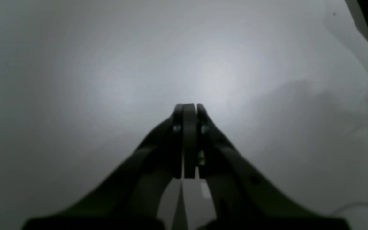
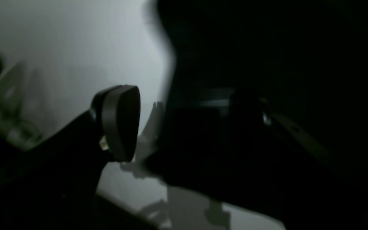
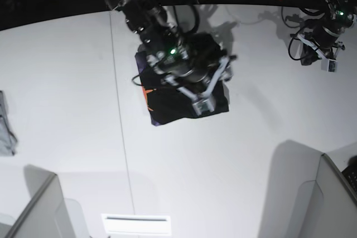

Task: Fold the T-shirt properly
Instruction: 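Release the folded end and raise the right gripper away from the shirt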

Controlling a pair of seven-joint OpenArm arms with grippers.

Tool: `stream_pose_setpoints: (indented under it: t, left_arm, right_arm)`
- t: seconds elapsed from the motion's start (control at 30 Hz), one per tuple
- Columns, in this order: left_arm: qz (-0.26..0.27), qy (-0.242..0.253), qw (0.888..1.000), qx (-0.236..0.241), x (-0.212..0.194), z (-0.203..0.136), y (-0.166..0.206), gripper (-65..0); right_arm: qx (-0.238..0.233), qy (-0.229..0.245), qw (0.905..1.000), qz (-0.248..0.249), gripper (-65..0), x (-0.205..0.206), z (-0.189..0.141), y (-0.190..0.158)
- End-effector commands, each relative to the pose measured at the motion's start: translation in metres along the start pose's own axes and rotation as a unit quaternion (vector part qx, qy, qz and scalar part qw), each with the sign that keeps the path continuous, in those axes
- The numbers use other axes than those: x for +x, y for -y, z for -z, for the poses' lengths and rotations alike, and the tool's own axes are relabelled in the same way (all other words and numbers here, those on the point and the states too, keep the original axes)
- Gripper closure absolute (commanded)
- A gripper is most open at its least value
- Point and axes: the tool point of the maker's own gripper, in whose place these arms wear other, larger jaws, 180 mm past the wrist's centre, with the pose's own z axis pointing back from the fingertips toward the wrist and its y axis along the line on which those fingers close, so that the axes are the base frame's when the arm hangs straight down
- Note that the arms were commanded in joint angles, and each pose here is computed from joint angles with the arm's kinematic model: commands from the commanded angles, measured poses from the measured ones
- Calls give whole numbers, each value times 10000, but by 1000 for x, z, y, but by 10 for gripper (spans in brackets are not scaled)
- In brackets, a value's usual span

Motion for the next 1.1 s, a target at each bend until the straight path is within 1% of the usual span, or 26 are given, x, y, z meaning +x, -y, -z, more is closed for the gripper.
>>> stream_pose_setpoints:
  t: [0.0, 0.03, 0.13, 0.2, 0.23, 0.27, 0.3, 0.33, 0.37, 0.4, 0.5, 0.57, 0.6, 0.63, 0.7, 0.73, 0.8, 0.83, 0.9, 0.93, 1.0, 1.07]
  left_arm:
    - [115, 227, 9997, 1, 15, -5, -3, 0]
    - [115, 227, 9997, 1, 15, -5, -3, 0]
    - [96, 208, 9997, 21, 13, -5, -5, 0]
    - [38, 253, 9995, 182, 14, -11, -17, 0]
    - [9, 272, 9993, 251, 14, -14, -21, 0]
    - [4, 299, 9991, 300, 16, -16, -24, 0]
    - [12, 316, 9990, 328, 17, -17, -26, 0]
    - [14, 336, 9989, 338, 18, -18, -26, 0]
    - [40, 341, 9989, 328, 19, -19, -25, 0]
    - [78, 319, 9990, 301, 18, -20, -22, 0]
    - [365, 403, 9985, 69, 28, -21, 1, 0]
    - [680, 439, 9962, -313, 35, -19, 35, 0]
    - [707, 520, 9947, -542, 38, -17, 55, 0]
    - [642, 651, 9931, -732, 43, -17, 70, 0]
    - [319, 925, 9899, -1027, 52, -17, 89, 0]
    - [120, 1094, 9867, -1197, 58, -16, 98, 0]
    - [-201, 1238, 9810, -1482, 62, -12, 113, 0]
    - [-321, 1257, 9781, -1628, 61, -9, 121, -81]
    - [-454, 1212, 9736, -1881, 57, -4, 135, -268]
    - [-507, 1172, 9707, -2035, 55, -2, 145, -355]
    - [-638, 1201, 9633, -2315, 58, 3, 159, -466]
    - [-834, 1150, 9559, -2569, 56, 13, 172, -540]
  right_arm:
    - [102, 470, 9988, -78, -410, 27, -12, -8]
    - [144, 629, 9978, -122, -410, 33, -20, -11]
    - [58, 1004, 9945, -301, -410, 45, -43, 1]
    - [-111, 1250, 9909, -486, -408, 50, -56, 16]
    - [-242, 1335, 9893, -530, -389, 50, -58, 27]
    - [-383, 1369, 9887, -479, -345, 48, -60, 38]
    - [-503, 1343, 9888, -416, -284, 44, -58, 46]
    - [-606, 1291, 9893, -316, -206, 39, -56, 53]
    - [-685, 1215, 9900, -229, -113, 33, -54, 58]
    - [-722, 1151, 9906, -153, -3, 29, -52, 60]
    - [-736, 1001, 9922, -31, 0, 14, -48, 61]
    - [-810, 998, 9916, 127, 0, 13, -49, 65]
    - [-876, 964, 9912, 253, 0, 9, -50, 70]
    - [-952, 955, 9902, 365, 0, 7, -51, 76]
    - [-1170, 966, 9861, 674, 0, 2, -56, 96]
    - [-1298, 987, 9829, 853, 0, -1, -61, 107]
    - [-1542, 1026, 9759, 1152, 0, -7, -71, 129]
    - [-1675, 1022, 9719, 1300, 0, -12, -75, 140]
    - [-1913, 994, 9648, 1506, 0, -22, -82, 160]
    - [-2073, 995, 9610, 1534, 0, -29, -87, 172]
    - [-2249, 1012, 9575, 1494, 0, -40, -93, 183]
    - [-2406, 1102, 9548, 1352, 0, -48, -99, 192]
